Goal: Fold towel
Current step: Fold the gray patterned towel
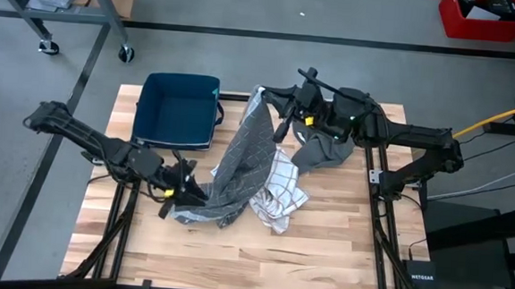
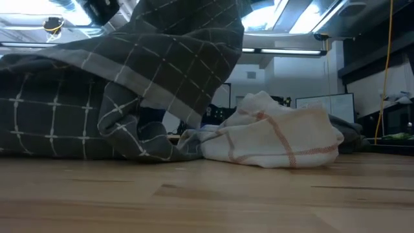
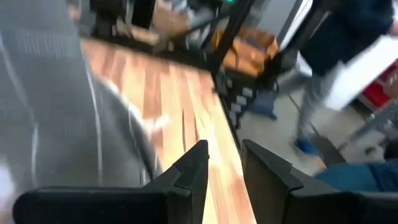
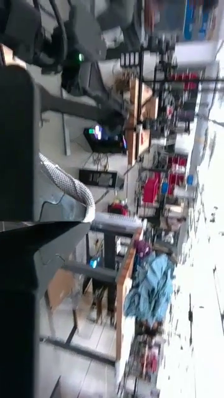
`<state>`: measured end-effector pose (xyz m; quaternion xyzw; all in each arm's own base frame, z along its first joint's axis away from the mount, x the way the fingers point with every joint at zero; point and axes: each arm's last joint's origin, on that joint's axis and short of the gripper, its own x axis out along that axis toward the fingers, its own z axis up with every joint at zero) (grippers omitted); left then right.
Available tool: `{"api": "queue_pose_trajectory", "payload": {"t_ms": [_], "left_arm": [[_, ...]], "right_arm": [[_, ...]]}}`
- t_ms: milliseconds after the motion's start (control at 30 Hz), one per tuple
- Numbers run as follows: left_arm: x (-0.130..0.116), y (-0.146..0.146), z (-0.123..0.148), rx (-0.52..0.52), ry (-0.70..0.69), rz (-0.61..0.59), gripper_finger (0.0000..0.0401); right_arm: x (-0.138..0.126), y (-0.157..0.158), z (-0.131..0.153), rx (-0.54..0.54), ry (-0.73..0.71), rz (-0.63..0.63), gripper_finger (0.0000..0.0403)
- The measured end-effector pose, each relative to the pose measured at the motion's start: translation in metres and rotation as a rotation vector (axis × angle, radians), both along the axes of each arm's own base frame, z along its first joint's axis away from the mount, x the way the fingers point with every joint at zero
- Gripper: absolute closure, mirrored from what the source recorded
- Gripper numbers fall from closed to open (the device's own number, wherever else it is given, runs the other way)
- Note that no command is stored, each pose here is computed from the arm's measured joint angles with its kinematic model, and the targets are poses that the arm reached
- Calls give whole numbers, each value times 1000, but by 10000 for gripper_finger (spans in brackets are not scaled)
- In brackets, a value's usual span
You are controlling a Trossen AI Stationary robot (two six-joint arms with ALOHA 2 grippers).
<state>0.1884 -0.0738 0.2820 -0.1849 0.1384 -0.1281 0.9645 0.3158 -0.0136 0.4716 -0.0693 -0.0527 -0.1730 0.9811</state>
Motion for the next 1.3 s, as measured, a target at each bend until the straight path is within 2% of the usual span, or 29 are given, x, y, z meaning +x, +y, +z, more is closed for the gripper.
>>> {"api": "queue_pose_trajectory", "payload": {"t_ms": [200, 333, 400, 467, 633, 867, 1033, 1300], "left_arm": [[7, 0, 28, 112, -363, 59, 313], [-1, 10, 52, 253, -587, 202, 313], [-5, 17, 59, 322, -654, 279, 313], [-6, 23, 64, 334, -691, 346, 313], [3, 36, 60, 266, -654, 413, 313], [18, 40, 50, 209, -594, 419, 313], [21, 39, 47, 214, -575, 415, 310], [20, 39, 47, 266, -579, 417, 258]], "right_arm": [[2, 4, -4, 15, 32, 158, 400], [3, 8, -9, 56, 83, 283, 400], [3, 10, -12, 89, 107, 345, 400], [6, 11, -15, 129, 118, 384, 400], [19, 12, -26, 189, 134, 417, 400], [44, 12, -50, 221, 195, 412, 400], [54, 11, -60, 269, 214, 409, 400], [55, 11, -58, 297, 182, 413, 400]]}}
